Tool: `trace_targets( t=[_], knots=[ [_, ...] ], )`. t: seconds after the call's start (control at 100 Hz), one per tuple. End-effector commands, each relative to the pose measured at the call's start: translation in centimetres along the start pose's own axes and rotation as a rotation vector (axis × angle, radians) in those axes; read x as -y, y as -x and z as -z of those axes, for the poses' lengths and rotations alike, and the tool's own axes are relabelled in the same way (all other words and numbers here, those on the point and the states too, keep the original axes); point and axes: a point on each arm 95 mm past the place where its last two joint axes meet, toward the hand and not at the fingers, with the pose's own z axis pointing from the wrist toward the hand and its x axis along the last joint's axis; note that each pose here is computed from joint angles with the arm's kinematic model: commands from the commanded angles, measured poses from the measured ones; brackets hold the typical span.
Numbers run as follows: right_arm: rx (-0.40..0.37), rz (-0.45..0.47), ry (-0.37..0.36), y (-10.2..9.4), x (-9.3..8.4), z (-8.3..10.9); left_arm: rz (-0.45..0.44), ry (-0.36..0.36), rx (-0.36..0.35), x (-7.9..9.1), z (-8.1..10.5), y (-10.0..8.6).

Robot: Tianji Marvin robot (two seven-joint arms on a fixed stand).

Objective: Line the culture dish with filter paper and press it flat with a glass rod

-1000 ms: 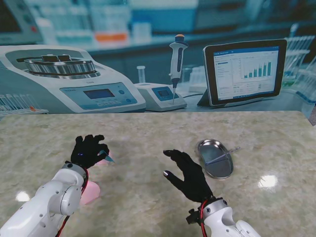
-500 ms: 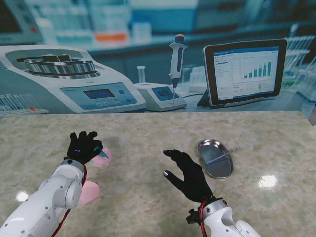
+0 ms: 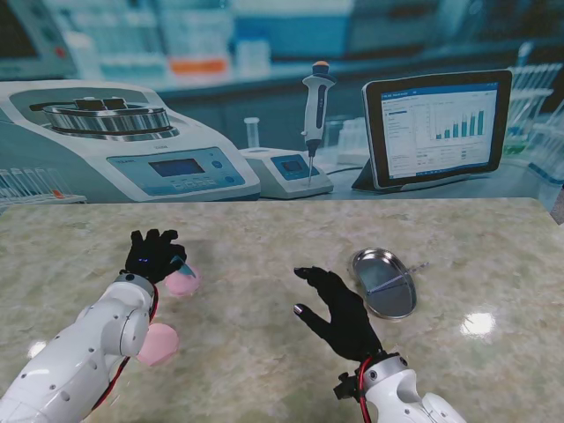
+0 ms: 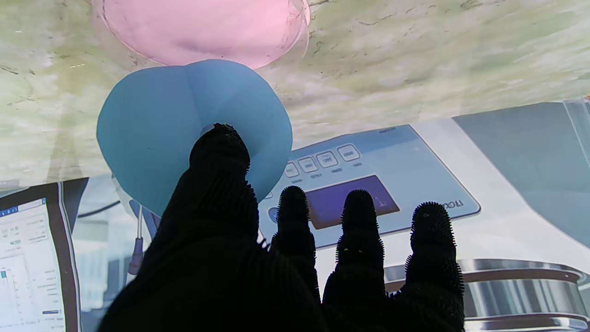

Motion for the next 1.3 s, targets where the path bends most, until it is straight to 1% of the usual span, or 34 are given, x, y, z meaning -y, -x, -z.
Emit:
trace_targets(
  t=[0.0, 0.31, 0.65, 0.89, 1.29],
  knots=[
    [0.007, -0.01, 0.0, -0.1, 0.2, 0.2, 0.001, -0.003, 0.0, 0.1, -0.3, 0.2],
    [0.012, -0.01, 0.005, 0.0, 0.0, 0.2, 0.0, -0.02, -0.008, -0.1, -1.4, 0.0],
    [0.019, -0.01, 0.006, 0.1, -0.1, 0.3, -0.002, -0.012, -0.005, -0.4, -2.2, -0.3],
    [0.019, -0.011, 0.008, 0.1, -0.1, 0.2, -0.007, -0.004, -0.003, -0.7, -2.2, -0.3],
    [0.018, -0.012, 0.009, 0.1, -0.1, 0.2, -0.019, 0.037, 0.003, -0.8, -1.7, 0.0]
  ],
)
